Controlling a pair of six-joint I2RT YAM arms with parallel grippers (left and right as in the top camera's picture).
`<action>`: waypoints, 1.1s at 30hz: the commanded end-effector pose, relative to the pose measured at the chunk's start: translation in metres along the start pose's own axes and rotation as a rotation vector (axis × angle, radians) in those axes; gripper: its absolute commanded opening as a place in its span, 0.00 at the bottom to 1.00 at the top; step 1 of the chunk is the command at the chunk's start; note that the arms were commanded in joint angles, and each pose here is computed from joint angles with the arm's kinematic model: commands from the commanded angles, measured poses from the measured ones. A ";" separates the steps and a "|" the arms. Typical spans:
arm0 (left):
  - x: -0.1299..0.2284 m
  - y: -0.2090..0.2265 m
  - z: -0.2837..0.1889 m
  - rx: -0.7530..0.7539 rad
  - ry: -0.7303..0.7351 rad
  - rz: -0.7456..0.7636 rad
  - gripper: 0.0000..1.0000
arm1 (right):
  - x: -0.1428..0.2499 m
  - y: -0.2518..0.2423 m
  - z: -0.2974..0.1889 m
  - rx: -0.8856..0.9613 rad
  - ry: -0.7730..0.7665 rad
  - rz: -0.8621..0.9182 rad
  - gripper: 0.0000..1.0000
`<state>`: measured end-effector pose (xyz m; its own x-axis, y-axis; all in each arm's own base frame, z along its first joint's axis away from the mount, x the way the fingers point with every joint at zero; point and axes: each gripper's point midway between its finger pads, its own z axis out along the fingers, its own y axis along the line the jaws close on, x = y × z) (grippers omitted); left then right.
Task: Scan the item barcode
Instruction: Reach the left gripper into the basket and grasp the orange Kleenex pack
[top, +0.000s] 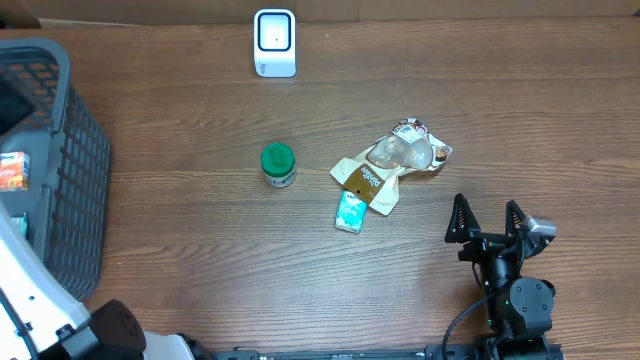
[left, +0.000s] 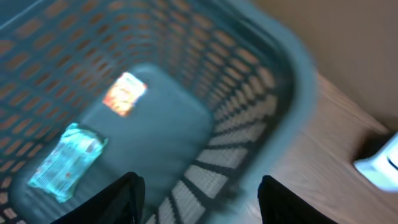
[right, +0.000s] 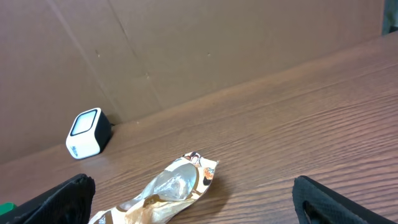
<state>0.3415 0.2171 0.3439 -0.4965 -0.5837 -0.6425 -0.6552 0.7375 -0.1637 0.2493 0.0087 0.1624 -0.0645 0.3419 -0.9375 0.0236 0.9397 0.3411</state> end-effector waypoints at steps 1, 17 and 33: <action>0.007 0.024 0.026 -0.024 0.027 -0.070 0.62 | 0.003 -0.002 0.001 0.008 0.001 -0.007 1.00; 0.044 0.079 0.155 -0.183 0.083 0.296 0.87 | 0.003 -0.002 0.001 0.008 0.001 -0.007 1.00; 0.054 0.123 0.260 -0.321 0.123 0.468 0.79 | 0.003 -0.002 0.001 0.008 0.001 -0.007 1.00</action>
<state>0.3847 0.3573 0.1143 -0.7825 -0.2982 -0.5466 -0.5189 0.7975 0.3078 0.2493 0.0088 0.1624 -0.0646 0.3423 -0.9374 0.0232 0.9396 0.3415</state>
